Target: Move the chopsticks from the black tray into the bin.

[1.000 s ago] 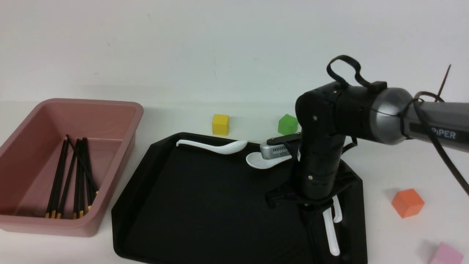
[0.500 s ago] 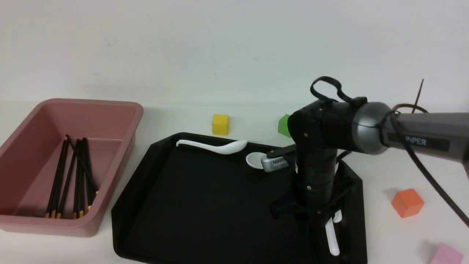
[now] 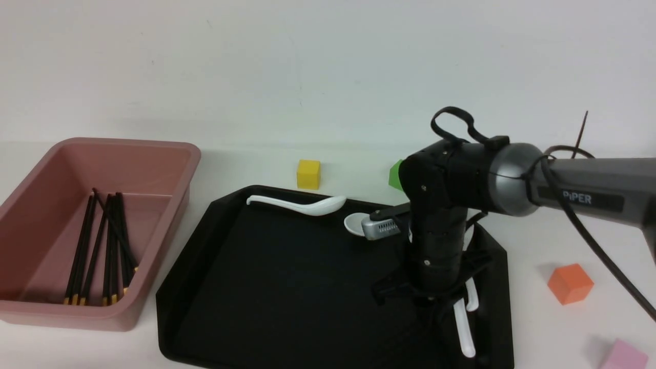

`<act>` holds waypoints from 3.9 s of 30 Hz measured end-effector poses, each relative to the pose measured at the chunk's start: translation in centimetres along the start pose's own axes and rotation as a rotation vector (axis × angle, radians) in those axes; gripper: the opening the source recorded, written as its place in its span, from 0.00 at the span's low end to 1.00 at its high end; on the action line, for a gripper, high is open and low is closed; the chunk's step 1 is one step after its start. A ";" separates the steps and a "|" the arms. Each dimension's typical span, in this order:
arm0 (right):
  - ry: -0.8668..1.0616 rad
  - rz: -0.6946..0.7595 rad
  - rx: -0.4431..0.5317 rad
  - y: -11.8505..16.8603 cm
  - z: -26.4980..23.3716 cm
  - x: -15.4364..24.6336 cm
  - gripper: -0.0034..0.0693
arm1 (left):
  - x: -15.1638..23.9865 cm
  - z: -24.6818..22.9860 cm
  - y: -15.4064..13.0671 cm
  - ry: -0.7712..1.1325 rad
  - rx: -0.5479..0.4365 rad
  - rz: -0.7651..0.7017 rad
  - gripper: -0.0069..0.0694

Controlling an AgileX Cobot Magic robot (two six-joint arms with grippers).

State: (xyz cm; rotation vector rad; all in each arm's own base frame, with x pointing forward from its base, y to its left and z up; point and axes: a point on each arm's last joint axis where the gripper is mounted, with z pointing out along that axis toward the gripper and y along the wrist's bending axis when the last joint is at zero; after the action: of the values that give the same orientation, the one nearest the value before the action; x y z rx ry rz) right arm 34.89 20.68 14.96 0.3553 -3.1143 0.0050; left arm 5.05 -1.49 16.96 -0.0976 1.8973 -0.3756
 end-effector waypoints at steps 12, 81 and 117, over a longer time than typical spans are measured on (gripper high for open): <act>-0.002 0.005 -0.034 0.2 -3.6 0.4 0.19 | 0.0 0.0 0.0 0.000 0.000 0.000 0.40; -0.897 -0.516 -0.325 3.4 -35.5 8.5 0.04 | 0.0 0.0 0.0 0.000 0.000 0.000 0.40; -1.359 -0.335 -0.303 -7.9 -15.2 28.9 0.06 | 0.0 0.0 0.0 0.000 0.000 -0.001 0.40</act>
State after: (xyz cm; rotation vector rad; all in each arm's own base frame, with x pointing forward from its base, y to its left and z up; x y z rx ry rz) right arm 8.63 6.56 30.40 1.3204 -4.0681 -1.1523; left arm 5.05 -1.49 16.96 -0.0983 1.8973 -0.3768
